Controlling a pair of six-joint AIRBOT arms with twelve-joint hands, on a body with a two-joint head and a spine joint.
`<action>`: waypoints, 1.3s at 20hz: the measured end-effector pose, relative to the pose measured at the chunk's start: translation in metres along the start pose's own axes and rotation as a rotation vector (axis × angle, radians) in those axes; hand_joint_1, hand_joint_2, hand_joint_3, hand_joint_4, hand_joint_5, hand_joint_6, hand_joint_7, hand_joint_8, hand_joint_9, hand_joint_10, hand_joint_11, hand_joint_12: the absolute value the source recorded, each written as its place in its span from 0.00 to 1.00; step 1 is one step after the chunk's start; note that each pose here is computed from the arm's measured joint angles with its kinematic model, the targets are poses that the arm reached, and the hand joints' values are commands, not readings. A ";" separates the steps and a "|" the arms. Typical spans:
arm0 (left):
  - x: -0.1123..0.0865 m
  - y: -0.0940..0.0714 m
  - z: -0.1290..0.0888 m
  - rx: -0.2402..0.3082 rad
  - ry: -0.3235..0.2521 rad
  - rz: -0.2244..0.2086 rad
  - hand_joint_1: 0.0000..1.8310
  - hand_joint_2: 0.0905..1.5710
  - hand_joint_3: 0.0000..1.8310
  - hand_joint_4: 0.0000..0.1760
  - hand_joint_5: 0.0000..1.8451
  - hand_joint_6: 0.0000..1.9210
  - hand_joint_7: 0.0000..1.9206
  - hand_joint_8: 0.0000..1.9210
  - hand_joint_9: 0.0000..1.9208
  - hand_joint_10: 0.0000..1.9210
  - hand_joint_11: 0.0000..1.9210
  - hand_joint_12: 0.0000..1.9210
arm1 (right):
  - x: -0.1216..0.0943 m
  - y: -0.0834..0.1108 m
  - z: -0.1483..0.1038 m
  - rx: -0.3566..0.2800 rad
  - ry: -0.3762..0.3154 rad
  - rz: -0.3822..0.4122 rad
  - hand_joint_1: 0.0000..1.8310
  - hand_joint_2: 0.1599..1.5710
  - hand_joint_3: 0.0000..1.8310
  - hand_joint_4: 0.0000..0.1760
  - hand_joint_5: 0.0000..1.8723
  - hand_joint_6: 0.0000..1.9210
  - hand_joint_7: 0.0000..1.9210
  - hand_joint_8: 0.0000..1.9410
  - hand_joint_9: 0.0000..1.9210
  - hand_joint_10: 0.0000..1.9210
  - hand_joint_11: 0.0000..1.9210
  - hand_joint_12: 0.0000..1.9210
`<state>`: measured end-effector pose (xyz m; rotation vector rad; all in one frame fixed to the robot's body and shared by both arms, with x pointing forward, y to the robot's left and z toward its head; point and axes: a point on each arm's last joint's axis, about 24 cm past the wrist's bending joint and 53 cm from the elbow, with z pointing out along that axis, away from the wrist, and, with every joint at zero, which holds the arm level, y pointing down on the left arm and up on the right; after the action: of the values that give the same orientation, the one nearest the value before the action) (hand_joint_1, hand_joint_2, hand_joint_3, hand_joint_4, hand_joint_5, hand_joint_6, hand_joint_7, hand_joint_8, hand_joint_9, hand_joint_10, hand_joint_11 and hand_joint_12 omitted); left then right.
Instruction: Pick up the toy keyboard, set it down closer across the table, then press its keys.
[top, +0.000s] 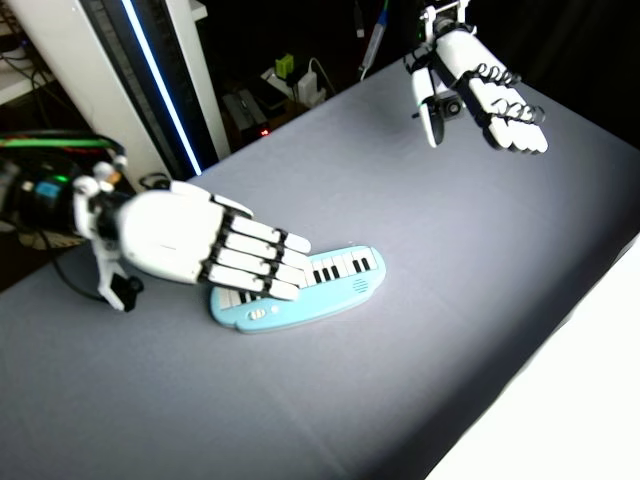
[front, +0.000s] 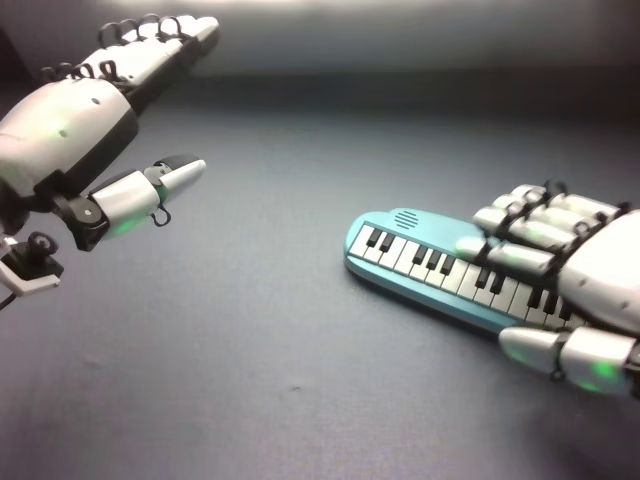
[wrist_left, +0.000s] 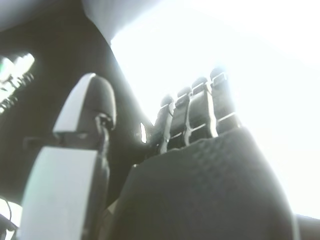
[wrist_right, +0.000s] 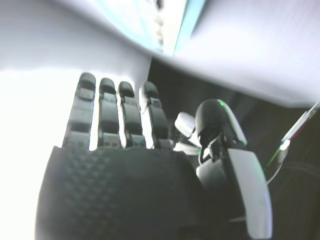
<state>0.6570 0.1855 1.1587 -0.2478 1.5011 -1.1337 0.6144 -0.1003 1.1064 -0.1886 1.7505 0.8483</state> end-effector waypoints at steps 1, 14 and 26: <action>0.001 0.001 -0.001 -0.002 0.003 -0.001 0.39 0.90 0.00 0.01 0.01 0.00 0.00 0.00 0.00 0.00 0.00 0.00 | 0.007 0.003 0.004 -0.003 0.020 -0.016 0.00 0.85 0.00 0.09 0.13 0.03 0.00 0.00 0.00 0.00 0.00 0.00; -0.003 0.002 -0.010 -0.003 -0.027 -0.017 0.37 0.89 0.00 0.28 0.00 0.00 0.00 0.00 0.00 0.00 0.00 0.00 | -0.026 0.004 -0.020 0.024 -0.056 -0.057 0.00 0.84 0.01 0.00 0.00 0.00 0.00 0.00 0.00 0.00 0.00 0.00; -0.005 0.002 -0.011 -0.003 -0.038 -0.020 0.38 0.90 0.00 0.30 0.00 0.00 0.00 0.00 0.00 0.00 0.00 0.00 | 0.017 -0.031 -0.035 0.123 0.066 -0.031 0.00 0.85 0.00 0.00 0.19 0.02 0.02 0.01 0.00 0.00 0.00 0.00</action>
<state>0.6504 0.1955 1.1593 -0.2852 1.4698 -1.1366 0.5973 -0.1406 1.0816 -0.1628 1.8503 0.7171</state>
